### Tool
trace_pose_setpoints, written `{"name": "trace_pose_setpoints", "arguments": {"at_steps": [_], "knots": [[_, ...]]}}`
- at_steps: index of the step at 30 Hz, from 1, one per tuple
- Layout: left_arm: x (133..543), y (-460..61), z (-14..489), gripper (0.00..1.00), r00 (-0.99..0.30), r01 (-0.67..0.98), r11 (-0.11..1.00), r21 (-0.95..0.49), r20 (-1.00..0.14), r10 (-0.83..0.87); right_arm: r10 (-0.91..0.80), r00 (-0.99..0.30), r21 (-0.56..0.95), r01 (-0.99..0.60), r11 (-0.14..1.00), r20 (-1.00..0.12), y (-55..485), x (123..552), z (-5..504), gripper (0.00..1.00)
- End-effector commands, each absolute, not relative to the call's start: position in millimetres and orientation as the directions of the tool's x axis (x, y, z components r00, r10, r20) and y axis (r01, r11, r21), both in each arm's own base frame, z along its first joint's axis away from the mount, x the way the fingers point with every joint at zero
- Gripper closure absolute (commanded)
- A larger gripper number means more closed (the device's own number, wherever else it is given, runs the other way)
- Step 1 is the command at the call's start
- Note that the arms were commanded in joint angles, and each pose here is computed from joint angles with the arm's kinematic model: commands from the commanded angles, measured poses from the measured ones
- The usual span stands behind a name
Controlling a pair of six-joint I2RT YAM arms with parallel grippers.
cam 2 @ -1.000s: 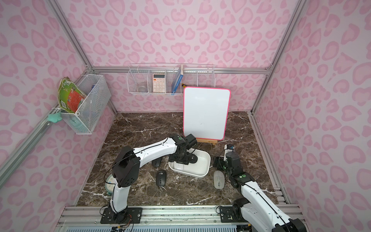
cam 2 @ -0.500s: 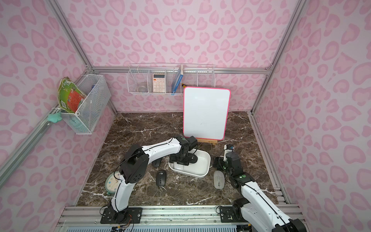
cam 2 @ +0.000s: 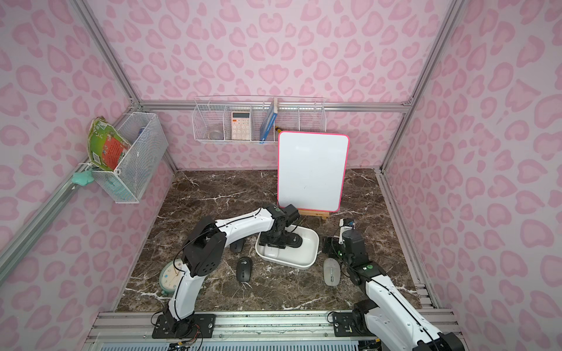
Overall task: Take out the mouse from the storage box
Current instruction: Pick up the mouse from the storage box, then place the mouse at the center of the board.
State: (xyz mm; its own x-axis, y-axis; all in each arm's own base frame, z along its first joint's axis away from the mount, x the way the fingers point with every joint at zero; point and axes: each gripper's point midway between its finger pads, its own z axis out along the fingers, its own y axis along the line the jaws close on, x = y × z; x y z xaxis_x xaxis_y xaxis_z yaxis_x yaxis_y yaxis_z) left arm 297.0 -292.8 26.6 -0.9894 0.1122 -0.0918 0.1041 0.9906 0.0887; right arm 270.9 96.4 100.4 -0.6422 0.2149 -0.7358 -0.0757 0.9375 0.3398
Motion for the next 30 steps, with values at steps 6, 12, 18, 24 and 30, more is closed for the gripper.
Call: {"name": "trace_pose_setpoints", "arguments": {"at_steps": [6,12,18,24,30], "knots": [[294.8,-296.0,62.8,0.52,-0.979,0.132,0.991,0.034,-0.151,0.135,0.222,-0.626,0.344,-0.079,0.936,-0.748,96.5,273.1,106.4,0.16],[279.7,-291.4,93.1,0.53,-0.968,0.159,0.987,0.006,-0.196,0.157,0.22,-0.626,0.343,-0.08,0.936,-0.748,96.5,273.1,107.8,0.17],[247.6,-277.2,110.5,0.54,-0.961,0.194,0.98,-0.034,-0.205,0.183,0.221,-0.627,0.345,-0.082,0.935,-0.747,97.2,273.3,107.9,0.17],[214.4,-264.8,116.9,0.54,-0.944,0.268,0.963,-0.04,-0.212,0.254,0.215,-0.636,0.343,-0.083,0.935,-0.741,98.3,274.0,105.4,0.17],[185.2,-261.8,111.0,0.55,-0.914,0.37,0.928,-0.047,-0.197,0.354,0.212,-0.647,0.345,-0.084,0.935,-0.732,99.8,273.6,101.8,0.16]]}}
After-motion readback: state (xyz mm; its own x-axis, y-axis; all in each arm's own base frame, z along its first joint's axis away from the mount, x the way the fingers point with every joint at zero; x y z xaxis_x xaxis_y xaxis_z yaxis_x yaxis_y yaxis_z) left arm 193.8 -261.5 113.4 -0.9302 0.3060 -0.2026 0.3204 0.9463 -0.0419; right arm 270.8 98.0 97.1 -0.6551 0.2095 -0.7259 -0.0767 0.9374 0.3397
